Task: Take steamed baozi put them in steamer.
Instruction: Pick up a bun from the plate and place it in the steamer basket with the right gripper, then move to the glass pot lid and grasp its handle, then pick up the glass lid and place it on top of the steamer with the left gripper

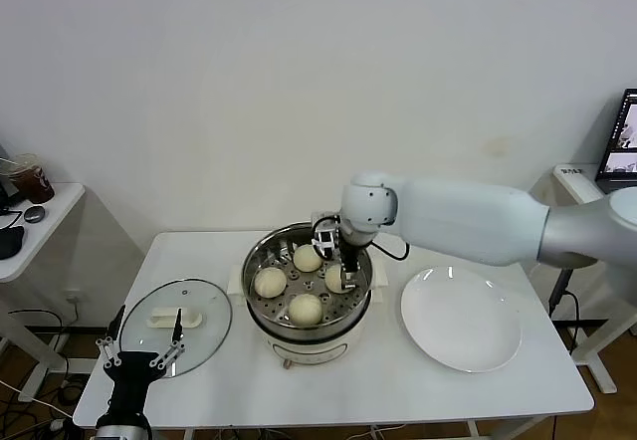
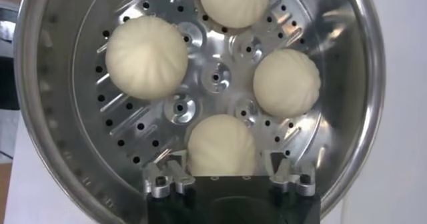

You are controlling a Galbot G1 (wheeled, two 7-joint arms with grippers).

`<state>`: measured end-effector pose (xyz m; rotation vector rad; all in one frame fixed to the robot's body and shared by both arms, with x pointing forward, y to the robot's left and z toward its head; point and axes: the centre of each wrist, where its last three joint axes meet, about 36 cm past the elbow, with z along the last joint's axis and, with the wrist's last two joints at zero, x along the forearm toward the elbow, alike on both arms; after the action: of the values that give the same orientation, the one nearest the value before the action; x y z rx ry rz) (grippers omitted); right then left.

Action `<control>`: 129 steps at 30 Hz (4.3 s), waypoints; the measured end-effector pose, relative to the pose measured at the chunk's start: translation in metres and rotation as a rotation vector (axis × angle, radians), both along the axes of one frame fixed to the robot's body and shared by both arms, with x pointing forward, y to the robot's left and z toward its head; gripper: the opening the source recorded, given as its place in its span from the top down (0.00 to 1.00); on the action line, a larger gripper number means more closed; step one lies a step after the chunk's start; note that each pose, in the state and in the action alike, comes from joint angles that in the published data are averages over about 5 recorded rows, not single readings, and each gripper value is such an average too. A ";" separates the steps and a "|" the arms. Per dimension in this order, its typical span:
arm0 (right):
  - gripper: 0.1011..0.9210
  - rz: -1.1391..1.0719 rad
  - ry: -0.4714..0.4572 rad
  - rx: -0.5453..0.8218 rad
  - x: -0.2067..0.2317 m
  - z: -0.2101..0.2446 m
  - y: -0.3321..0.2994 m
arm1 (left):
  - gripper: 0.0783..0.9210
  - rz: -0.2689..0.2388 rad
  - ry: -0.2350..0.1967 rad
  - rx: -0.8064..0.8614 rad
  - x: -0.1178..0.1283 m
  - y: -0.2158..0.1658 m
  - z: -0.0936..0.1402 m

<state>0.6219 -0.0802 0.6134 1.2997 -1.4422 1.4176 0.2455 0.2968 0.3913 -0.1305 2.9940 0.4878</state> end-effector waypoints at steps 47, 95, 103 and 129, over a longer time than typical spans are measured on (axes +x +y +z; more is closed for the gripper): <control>0.12 -0.745 -1.058 1.203 -0.285 -0.237 -0.283 | 0.12 0.105 0.033 0.493 0.009 0.025 -0.038; 0.12 -1.204 -1.075 1.051 -0.410 -0.264 -0.283 | 0.12 -0.219 0.172 1.495 0.149 0.159 -0.117; 0.12 -1.205 -1.063 1.055 -0.408 -0.267 -0.277 | 0.32 -0.230 0.181 1.498 0.163 0.162 -0.119; 0.12 -1.143 -1.006 1.047 -0.402 -0.290 -0.270 | 0.90 -0.030 0.091 1.380 0.134 0.159 -0.080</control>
<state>0.2194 -0.3497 0.3234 -0.1500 -3.0802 0.3716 0.3796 0.4559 0.3110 0.0635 2.0337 2.3172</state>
